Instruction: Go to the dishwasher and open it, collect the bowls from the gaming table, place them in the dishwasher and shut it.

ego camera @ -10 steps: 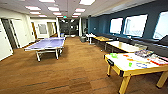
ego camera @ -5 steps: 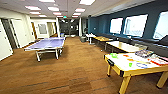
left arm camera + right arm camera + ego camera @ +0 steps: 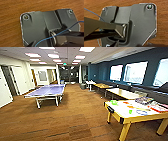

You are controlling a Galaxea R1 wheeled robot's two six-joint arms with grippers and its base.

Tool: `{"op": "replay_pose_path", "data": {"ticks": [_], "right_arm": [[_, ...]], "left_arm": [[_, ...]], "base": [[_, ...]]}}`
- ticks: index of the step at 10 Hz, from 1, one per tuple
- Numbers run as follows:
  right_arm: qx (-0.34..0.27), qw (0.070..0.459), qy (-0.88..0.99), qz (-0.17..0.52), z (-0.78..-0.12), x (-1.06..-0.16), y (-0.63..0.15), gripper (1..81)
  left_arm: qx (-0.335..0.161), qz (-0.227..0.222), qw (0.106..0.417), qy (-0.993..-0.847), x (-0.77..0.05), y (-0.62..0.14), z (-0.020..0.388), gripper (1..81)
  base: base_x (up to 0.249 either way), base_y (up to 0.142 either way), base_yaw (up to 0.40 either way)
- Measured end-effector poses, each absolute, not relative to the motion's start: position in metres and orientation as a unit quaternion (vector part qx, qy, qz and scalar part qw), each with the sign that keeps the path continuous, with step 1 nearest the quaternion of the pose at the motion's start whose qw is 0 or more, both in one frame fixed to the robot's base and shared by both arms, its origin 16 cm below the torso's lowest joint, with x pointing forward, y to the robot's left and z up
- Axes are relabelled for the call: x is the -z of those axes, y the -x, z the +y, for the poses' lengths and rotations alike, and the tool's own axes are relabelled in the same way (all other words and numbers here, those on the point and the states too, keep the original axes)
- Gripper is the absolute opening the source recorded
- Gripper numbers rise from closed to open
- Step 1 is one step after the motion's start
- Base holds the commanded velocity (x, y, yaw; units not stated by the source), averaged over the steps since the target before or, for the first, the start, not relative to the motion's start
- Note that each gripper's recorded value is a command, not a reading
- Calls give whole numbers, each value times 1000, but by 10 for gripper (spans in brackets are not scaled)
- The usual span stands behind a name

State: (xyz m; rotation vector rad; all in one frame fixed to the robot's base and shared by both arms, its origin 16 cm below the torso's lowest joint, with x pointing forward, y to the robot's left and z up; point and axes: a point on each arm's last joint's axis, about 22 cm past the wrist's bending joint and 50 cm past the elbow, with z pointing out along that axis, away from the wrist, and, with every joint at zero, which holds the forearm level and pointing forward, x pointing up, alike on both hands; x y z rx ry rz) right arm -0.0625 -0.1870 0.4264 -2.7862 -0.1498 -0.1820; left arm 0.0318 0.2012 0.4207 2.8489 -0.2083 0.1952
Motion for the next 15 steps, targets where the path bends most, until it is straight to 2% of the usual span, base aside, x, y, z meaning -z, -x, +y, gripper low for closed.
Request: {"op": "replay_pose_path", "data": {"ticks": [15], "right_arm": [[64,169,982,-54,-186,-425,61,811]], "left_arm": [[-68,-73,142,-985,-421,-33,194,811]], "base": [[0,0,-392]]}}
